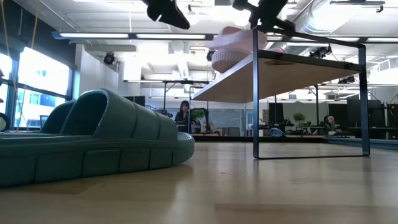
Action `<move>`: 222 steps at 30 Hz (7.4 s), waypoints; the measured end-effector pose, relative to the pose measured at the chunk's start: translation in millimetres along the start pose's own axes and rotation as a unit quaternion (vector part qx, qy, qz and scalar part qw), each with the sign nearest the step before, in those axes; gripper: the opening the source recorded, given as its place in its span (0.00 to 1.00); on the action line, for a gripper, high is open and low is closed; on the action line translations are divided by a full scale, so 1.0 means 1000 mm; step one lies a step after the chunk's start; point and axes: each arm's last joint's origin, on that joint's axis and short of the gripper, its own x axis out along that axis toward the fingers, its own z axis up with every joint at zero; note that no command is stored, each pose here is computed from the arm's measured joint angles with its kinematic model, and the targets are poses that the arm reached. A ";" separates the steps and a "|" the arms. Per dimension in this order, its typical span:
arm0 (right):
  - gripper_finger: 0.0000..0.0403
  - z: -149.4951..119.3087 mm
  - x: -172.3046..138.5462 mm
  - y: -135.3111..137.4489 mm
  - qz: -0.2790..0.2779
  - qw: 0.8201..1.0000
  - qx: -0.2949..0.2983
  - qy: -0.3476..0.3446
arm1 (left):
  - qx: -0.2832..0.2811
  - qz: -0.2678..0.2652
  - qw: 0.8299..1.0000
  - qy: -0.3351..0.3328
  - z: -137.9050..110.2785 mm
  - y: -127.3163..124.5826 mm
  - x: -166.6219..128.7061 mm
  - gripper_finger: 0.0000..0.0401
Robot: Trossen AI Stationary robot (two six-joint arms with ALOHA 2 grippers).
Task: Pick and place slides into the shelf
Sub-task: Put the pink slide on the shelf
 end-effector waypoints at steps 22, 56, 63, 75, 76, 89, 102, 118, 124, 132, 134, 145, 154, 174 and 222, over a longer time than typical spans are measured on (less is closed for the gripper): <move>0.00 -0.048 0.052 0.018 -0.045 0.997 0.065 0.014 | 0.003 -0.011 1.000 0.005 -0.002 -0.002 0.000 0.56; 0.21 -0.046 0.077 0.017 -0.009 0.996 -0.022 0.084 | -0.018 0.041 0.999 -0.023 -0.026 -0.028 0.029 0.56; 0.27 -0.047 0.077 0.018 0.006 0.993 -0.051 0.103 | 0.033 0.095 0.995 -0.025 -0.022 -0.027 0.039 0.56; 0.35 -0.037 0.059 0.020 0.035 0.991 -0.087 0.092 | 0.089 0.123 0.988 0.007 -0.036 -0.035 0.089 0.56; 0.35 -0.036 0.057 0.020 0.036 0.991 -0.093 0.090 | 0.087 0.129 0.988 0.005 -0.037 -0.032 0.090 0.56; 0.35 -0.012 0.010 0.020 0.094 0.980 -0.167 0.050 | 0.107 0.132 0.985 -0.004 -0.054 -0.017 0.112 0.56; 0.35 -0.009 -0.021 0.020 0.114 0.970 -0.215 0.017 | 0.168 0.137 0.976 0.031 -0.046 -0.015 0.140 0.53; 0.34 -0.014 -0.027 0.020 0.096 0.964 -0.246 0.001 | 0.186 0.133 0.973 0.029 -0.041 -0.017 0.137 0.03; 0.34 -0.011 -0.029 0.019 0.096 0.962 -0.255 -0.004 | 0.181 0.150 0.972 -0.003 -0.027 -0.009 0.118 0.01; 0.34 0.038 -0.084 -0.011 0.163 0.952 -0.251 -0.055 | 0.239 0.097 0.952 -0.164 -0.004 0.013 0.065 0.01; 0.34 0.049 -0.101 -0.025 0.210 0.944 -0.252 -0.046 | 0.245 0.051 0.940 -0.231 -0.004 0.020 0.056 0.01; 0.11 0.021 -0.132 -0.074 0.359 0.880 -0.294 0.102 | 0.304 -0.076 0.925 -0.215 -0.002 0.076 0.057 0.00; 0.01 -0.005 -0.131 -0.095 0.332 0.880 -0.307 0.144 | 0.328 -0.162 0.900 -0.236 -0.006 0.082 0.100 0.00; 0.00 -0.059 -0.089 -0.166 0.182 0.941 -0.196 0.207 | 0.352 -0.192 0.877 -0.265 -0.023 0.058 0.156 0.00; 0.00 -0.064 -0.056 -0.168 0.202 0.944 -0.125 0.229 | 0.308 -0.253 0.890 -0.220 -0.022 0.027 0.171 0.08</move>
